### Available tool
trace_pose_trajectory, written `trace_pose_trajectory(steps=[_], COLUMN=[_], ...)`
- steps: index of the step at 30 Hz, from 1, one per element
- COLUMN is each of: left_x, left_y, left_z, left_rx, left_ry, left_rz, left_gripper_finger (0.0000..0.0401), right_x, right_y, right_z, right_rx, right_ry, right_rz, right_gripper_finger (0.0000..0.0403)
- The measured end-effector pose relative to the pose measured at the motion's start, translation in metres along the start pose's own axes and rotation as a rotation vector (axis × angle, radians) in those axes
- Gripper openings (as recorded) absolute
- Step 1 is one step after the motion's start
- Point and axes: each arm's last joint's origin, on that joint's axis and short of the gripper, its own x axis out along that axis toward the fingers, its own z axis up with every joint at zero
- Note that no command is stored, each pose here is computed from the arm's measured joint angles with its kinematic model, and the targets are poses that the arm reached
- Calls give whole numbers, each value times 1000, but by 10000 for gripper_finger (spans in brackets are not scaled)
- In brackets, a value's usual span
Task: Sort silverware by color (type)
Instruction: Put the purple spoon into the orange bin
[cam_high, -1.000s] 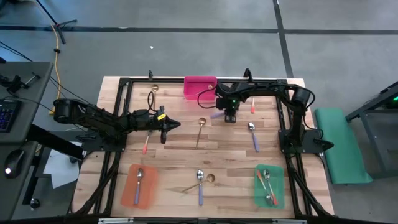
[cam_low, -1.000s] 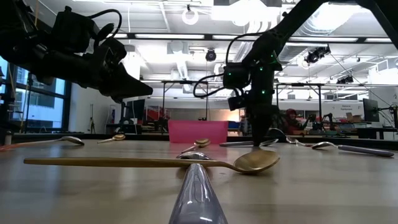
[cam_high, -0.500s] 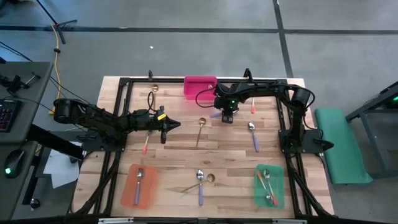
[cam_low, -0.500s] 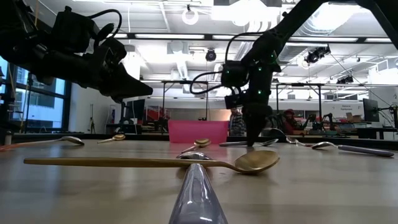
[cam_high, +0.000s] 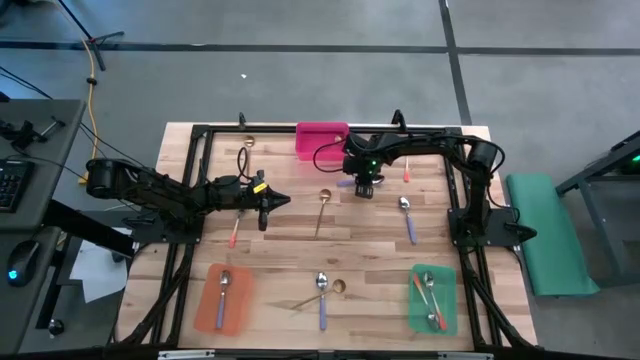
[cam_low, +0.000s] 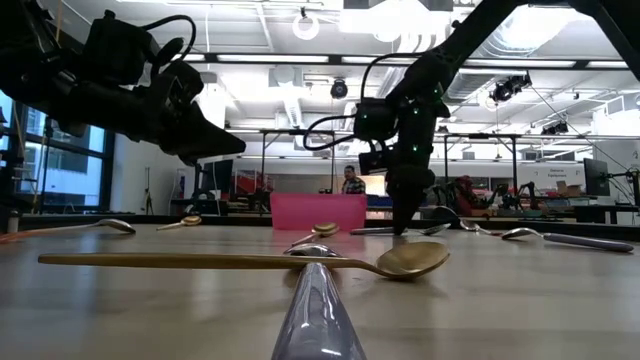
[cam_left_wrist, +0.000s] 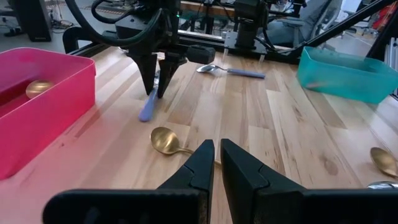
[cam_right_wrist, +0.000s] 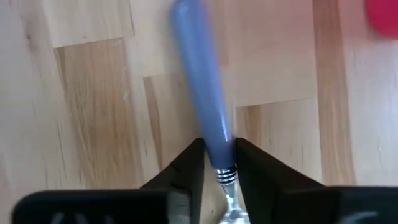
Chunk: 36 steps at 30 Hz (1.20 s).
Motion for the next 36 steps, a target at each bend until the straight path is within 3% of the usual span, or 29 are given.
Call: trace_pose_trajectory(steps=[7, 17, 28, 36], left_x=[0, 0, -1, -1], left_y=[0, 3, 4, 4], left_z=[0, -7, -15, -15], left_rx=[-18, -244, -360, -390], left_ry=[0, 72, 148, 138], left_rz=[0, 31, 61, 81], left_gripper_finger=[19, 26, 113, 157], right_x=[0, -7, -6, -7], right_y=[5, 27, 53, 51], right_z=[3, 25, 35, 37], right_rx=[-16, -86, -161, -102], right_ry=[16, -25, -52, -57], right_rz=[-9, -50, -53, -113], right_gripper_finger=[12, 10, 9, 8])
